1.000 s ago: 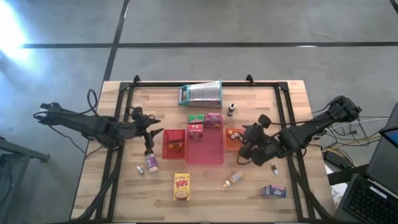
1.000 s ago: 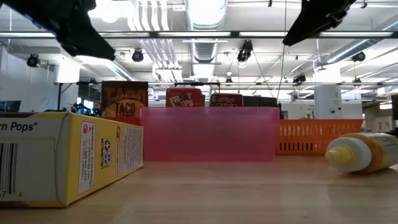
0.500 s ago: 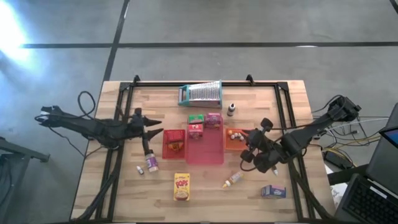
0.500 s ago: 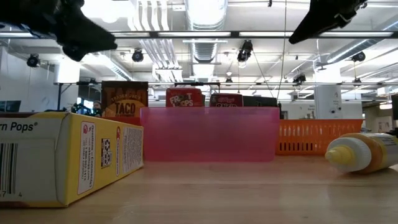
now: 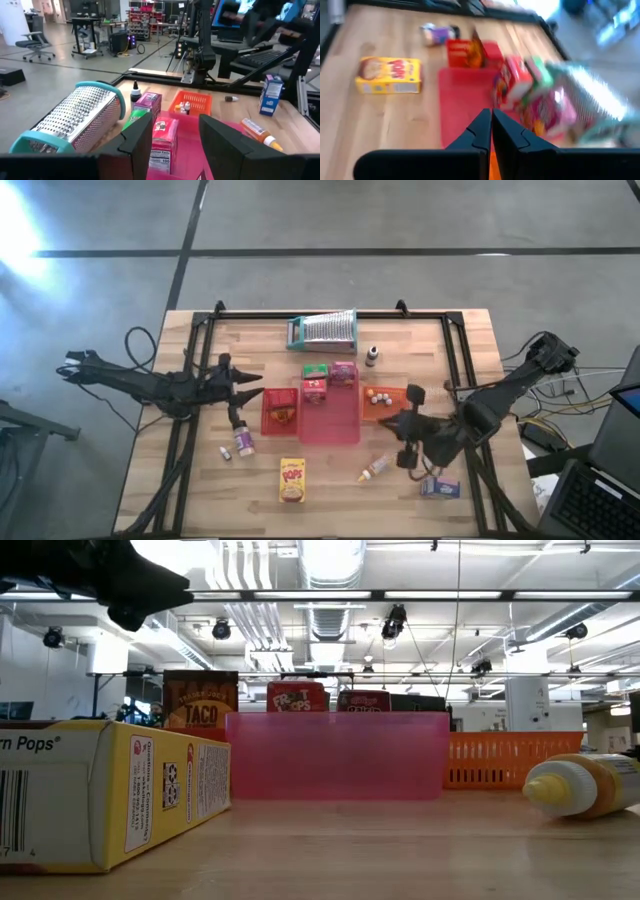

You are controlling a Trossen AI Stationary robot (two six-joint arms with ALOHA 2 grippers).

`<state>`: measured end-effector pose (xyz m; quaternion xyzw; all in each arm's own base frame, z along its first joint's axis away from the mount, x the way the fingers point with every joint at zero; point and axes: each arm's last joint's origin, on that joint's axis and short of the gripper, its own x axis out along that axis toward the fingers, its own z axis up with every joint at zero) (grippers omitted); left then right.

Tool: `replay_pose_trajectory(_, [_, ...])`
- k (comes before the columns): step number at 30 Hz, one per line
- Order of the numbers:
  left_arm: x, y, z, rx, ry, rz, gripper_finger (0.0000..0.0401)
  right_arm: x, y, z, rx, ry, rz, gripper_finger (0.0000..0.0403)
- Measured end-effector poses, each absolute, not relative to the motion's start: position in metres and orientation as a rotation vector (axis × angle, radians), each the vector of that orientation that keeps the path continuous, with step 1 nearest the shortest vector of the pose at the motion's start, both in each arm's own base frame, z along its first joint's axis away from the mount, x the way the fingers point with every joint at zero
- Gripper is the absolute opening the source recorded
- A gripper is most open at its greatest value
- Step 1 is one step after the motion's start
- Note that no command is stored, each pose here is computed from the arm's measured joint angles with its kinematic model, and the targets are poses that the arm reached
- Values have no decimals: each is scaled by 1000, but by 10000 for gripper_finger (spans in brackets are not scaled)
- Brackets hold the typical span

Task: Pick & Place Kitchen Items
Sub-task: Put the large yellow food coloring bottle into the orange bin

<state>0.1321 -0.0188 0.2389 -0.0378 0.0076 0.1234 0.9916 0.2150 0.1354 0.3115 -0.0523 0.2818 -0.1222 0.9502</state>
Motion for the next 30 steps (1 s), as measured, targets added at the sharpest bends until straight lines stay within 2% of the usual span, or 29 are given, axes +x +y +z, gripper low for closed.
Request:
replay_pose_trajectory(4, [132, -19, 239, -109, 8, 248, 164, 215, 141, 343, -298, 525, -144, 12])
replay_pose_trajectory(7, [132, -19, 239, -151, 3, 248, 163, 216, 141, 363, -237, 483, -127, 9])
replay_pose_trajectory(11, [132, -19, 239, -179, 0, 248, 163, 225, 145, 378, -211, 502, 49, 9])
replay_pose_trajectory(16, [133, -19, 236, -196, 8, 249, 163, 247, 160, 372, -393, 631, 87, 9])
replay_pose_trajectory(23, [133, -19, 231, -210, 8, 252, 163, 284, 180, 343, -514, 983, 47, 10])
replay_pose_trajectory(30, [133, -19, 231, -209, 0, 254, 163, 316, 191, 331, -493, 1187, 7, 50])
